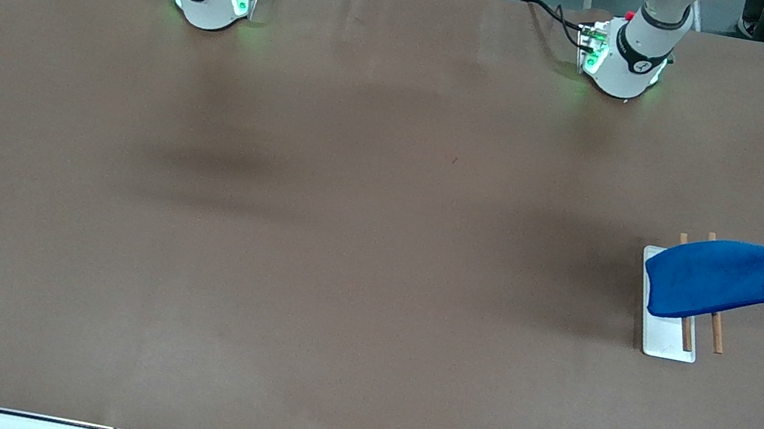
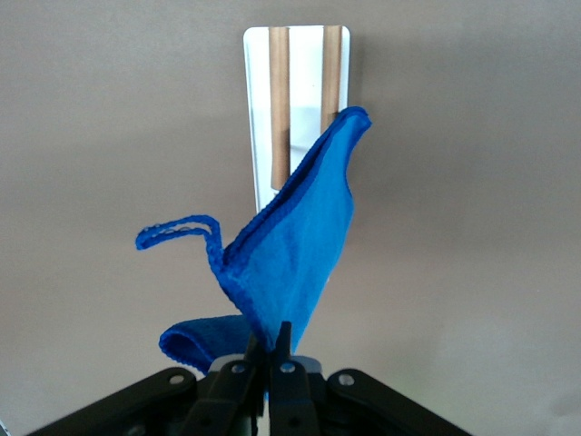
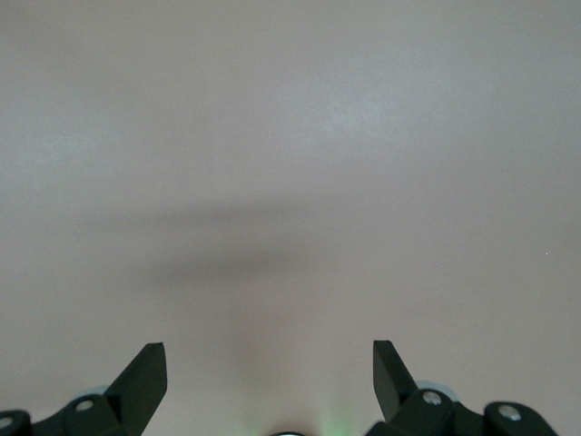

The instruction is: Right arm passes towel to left arm to hang

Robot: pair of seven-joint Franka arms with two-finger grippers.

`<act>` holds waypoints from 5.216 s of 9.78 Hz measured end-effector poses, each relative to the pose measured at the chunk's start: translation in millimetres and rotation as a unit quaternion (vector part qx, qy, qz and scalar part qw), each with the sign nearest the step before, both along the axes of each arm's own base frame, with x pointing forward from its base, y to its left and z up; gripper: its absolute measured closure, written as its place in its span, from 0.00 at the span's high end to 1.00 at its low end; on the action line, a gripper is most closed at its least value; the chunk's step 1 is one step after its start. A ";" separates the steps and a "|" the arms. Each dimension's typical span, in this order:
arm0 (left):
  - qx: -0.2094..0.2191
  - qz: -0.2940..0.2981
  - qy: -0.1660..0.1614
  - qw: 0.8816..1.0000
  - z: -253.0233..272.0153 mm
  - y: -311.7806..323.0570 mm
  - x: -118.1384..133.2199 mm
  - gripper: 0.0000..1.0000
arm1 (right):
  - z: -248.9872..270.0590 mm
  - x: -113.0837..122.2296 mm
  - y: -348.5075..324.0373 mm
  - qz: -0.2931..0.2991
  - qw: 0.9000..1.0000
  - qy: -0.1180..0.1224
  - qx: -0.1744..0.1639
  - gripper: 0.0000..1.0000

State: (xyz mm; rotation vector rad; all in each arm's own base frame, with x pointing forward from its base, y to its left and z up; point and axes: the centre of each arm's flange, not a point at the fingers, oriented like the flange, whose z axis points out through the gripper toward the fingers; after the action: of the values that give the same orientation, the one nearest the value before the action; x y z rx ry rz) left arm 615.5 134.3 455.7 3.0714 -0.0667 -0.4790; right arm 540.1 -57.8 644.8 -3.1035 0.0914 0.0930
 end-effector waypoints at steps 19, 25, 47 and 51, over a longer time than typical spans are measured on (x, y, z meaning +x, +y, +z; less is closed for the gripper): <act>-0.025 -0.048 -0.045 0.998 -51.7 97.2 10.6 0.85 | 1.9 -0.9 4.7 0.006 1.000 -0.007 0.000 1.00; -0.010 -0.077 -0.117 0.990 55.7 15.2 20.3 1.00 | 1.8 -0.8 5.3 0.006 1.000 -0.007 0.000 1.00; 0.020 -0.016 -0.170 0.985 203.0 -197.4 -132.1 1.00 | 2.5 0.6 4.9 0.006 1.000 -0.013 -0.001 1.00; 0.019 -0.012 -0.172 0.985 204.5 -192.9 -122.1 1.00 | 2.4 0.6 4.9 0.006 1.000 -0.013 -0.001 1.00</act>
State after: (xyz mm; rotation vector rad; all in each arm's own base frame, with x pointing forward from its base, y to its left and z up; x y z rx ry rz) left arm 493.4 -58.5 660.2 3.1570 -0.1032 0.0558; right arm 540.7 -52.9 647.2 -3.1057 0.0721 0.0527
